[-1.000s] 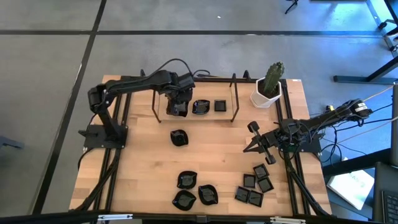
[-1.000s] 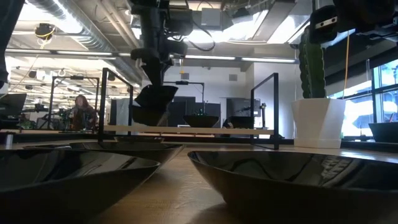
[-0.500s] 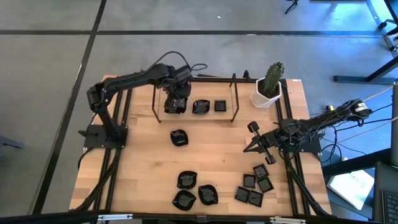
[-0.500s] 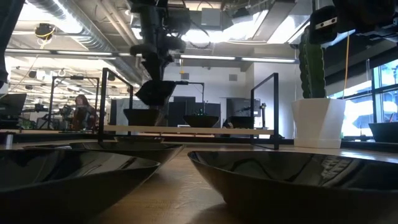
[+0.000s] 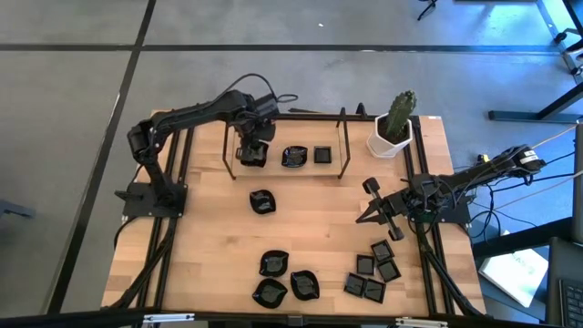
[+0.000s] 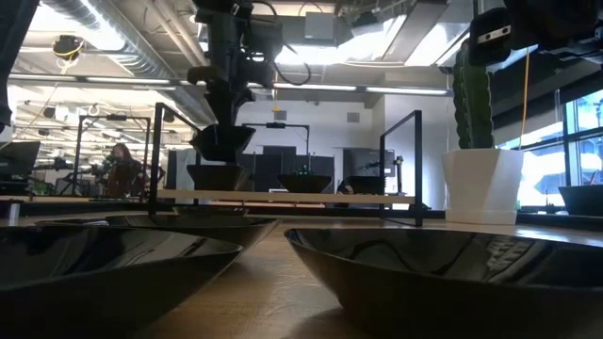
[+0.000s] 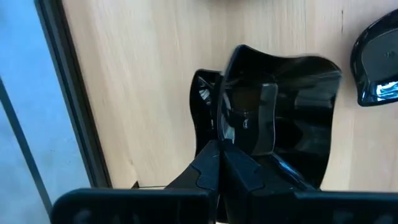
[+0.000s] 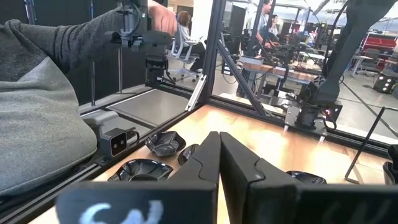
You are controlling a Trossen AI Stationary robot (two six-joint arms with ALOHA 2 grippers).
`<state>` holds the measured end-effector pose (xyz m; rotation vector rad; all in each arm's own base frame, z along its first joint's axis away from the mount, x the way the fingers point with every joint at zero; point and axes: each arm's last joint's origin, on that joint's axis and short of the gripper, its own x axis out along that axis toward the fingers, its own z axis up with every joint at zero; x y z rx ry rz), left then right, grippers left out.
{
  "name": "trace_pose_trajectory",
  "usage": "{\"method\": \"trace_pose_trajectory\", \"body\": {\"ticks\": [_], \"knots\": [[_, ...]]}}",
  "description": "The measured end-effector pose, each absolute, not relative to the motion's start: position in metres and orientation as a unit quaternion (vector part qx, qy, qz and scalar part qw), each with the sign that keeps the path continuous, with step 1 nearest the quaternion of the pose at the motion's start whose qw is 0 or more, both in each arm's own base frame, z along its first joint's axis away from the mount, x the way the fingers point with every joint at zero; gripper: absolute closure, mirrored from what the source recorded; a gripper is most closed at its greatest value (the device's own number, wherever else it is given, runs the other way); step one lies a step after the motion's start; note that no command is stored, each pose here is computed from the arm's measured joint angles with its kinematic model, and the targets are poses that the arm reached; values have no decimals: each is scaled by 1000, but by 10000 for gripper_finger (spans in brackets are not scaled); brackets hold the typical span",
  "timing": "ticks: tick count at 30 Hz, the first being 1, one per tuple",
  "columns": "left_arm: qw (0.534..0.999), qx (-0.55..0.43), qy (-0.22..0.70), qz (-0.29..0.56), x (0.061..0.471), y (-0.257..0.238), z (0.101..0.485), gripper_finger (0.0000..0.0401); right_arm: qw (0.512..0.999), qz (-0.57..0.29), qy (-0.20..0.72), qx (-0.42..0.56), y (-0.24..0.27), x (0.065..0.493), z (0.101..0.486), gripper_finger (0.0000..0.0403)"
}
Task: Pick & Place Mini shaped plates
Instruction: Stack the distorted square plate on the top of the distorted square plate on the shelf, then stack the square plate on the top of the square plate on the shelf
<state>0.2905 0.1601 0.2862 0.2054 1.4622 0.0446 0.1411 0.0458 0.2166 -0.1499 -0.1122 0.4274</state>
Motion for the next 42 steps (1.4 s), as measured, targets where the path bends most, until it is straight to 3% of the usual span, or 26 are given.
{"method": "trace_pose_trajectory", "body": {"ticks": [9, 26, 42], "knots": [[749, 94, 656, 19, 292, 162, 286, 398, 973, 212, -56, -74, 46, 141, 217, 394], [725, 66, 685, 29, 298, 171, 265, 394, 973, 212, -55, -74, 46, 141, 217, 394], [707, 75, 701, 54, 295, 172, 266, 300, 973, 212, -55, -73, 46, 141, 216, 394]]}}
